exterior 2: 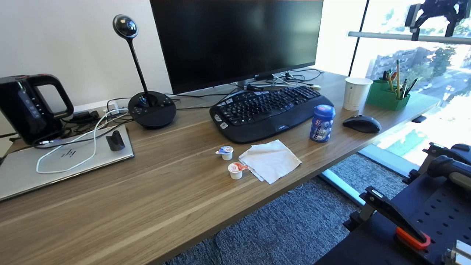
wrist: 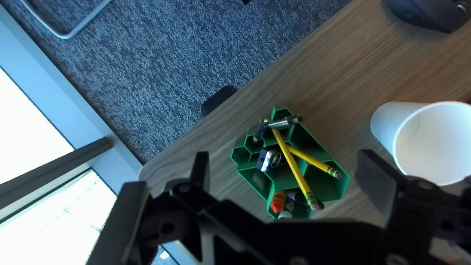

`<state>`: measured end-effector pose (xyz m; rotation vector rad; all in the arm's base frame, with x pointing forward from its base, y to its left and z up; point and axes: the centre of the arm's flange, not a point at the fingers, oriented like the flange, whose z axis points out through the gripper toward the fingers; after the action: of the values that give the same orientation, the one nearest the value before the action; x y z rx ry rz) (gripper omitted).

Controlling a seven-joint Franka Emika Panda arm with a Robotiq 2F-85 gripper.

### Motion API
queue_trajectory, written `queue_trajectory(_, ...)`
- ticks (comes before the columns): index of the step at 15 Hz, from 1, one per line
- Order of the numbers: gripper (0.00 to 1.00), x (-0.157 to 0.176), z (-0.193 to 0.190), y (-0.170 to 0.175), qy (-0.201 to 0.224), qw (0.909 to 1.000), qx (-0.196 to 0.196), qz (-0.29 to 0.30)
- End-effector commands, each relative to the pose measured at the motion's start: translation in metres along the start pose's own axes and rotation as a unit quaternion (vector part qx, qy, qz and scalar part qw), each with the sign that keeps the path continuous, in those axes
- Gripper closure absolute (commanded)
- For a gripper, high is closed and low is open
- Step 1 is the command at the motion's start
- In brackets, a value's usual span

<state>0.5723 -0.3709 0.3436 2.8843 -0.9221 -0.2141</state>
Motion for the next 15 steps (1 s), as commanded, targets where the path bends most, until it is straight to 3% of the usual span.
queue_trajectory(1,0.0,0.007,0.009,0.003,-0.004,0.9997,-0.022,-0.008)
queue_trajectory(4,0.0,0.01,0.017,0.006,-0.012,0.9995,-0.028,-0.01)
queue_trajectory(6,0.0,0.008,0.015,0.007,-0.035,0.9991,-0.007,-0.022)
queue_trajectory(15,0.0,0.005,0.031,0.003,-0.017,0.9995,-0.027,0.006)
